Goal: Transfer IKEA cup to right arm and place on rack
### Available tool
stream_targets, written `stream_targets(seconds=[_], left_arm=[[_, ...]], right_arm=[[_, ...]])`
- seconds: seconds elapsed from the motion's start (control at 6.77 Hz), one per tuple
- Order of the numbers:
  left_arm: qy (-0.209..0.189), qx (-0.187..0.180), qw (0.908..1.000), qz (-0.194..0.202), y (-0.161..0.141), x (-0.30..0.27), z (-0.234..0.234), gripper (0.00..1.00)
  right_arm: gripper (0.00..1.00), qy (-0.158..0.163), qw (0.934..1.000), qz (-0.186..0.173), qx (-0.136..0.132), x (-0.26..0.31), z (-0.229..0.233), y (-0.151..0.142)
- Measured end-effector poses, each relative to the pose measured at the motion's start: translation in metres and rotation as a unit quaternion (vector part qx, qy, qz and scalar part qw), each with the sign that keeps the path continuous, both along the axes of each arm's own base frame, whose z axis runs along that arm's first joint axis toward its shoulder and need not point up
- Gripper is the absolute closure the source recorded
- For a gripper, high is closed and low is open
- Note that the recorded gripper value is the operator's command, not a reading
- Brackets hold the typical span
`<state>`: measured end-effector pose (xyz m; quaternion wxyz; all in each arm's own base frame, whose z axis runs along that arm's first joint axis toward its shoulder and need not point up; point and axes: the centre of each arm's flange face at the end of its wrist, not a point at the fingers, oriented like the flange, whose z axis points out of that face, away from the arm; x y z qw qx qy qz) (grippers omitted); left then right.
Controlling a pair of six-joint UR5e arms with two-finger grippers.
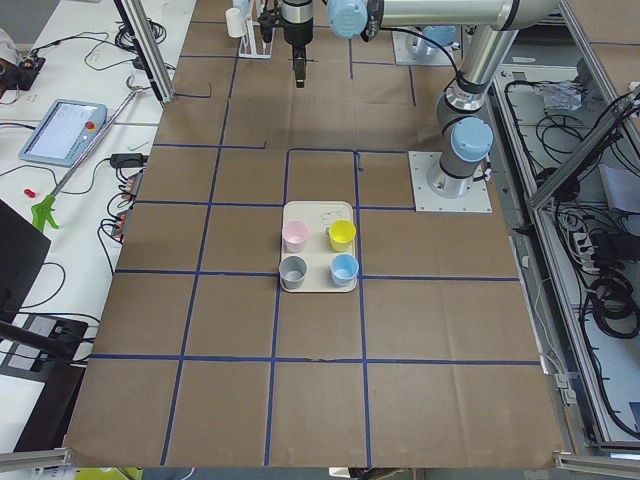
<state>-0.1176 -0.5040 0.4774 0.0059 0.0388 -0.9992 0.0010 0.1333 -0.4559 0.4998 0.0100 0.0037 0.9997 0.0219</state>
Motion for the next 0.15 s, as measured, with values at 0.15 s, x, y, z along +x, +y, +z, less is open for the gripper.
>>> stream_targets(seconds=[0.15], left_arm=[[0.0, 0.0, 1.0, 0.0, 0.0002, 0.0, 0.0002, 0.01]], right_arm=[[0.0, 0.0, 1.0, 0.0, 0.0, 0.0, 0.0, 0.0]])
